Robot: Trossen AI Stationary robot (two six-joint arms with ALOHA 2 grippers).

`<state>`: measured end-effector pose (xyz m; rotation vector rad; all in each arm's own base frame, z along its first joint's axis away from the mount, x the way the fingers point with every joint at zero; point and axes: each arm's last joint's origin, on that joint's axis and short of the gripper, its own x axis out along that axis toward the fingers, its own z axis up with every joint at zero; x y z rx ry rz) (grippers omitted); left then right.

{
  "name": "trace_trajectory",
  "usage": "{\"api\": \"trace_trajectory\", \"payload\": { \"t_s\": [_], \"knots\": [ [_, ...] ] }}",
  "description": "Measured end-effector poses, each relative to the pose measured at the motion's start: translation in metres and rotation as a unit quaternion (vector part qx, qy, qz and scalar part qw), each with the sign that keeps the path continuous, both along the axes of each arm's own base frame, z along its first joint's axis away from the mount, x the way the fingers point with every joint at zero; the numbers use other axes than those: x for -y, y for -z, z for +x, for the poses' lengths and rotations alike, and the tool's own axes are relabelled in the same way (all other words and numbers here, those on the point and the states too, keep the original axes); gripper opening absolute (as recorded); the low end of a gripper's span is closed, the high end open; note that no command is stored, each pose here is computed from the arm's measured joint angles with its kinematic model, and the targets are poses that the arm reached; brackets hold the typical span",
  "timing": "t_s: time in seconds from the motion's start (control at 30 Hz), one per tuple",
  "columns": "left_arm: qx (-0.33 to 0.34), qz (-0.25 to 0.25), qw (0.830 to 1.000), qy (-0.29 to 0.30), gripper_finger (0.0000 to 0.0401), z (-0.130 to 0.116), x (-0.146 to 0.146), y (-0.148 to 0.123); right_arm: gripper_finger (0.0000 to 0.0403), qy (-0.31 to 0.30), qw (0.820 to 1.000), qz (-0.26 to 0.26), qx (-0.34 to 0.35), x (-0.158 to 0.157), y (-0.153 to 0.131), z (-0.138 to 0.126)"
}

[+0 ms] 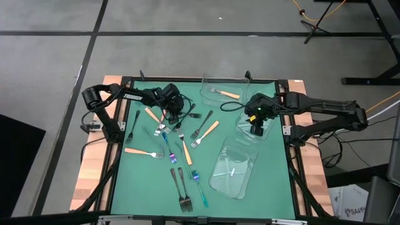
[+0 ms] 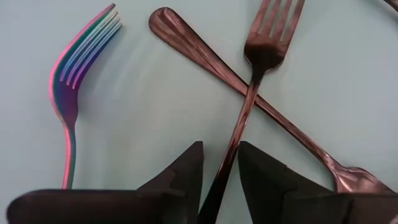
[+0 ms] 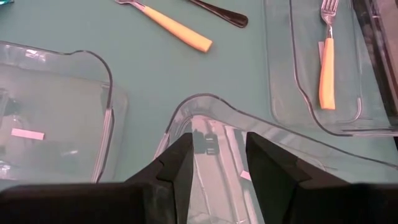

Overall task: Sort silverware by color (type)
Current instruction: Put the black fork into the center transparent bin

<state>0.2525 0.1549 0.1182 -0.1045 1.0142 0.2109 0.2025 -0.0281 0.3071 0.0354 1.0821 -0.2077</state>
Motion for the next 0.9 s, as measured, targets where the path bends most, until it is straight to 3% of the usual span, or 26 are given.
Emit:
{"api": "trace_trajectory", "payload": {
  "t_s": [0.43,0.9],
  "knots": [
    [-0.001,0.003,1.000,-0.002,0.0012,0.000,0.000,0.000,0.0136,0.000,1.000,-0.003,0.025,0.001,-0.002,0.004],
    [0.031,-0.019,0.998,-0.048,0.0013,-0.001,0.005,-0.017,0.0136,0.027,0.997,0.008,0.076,0.001,-0.007,0.012]
  ]
}}
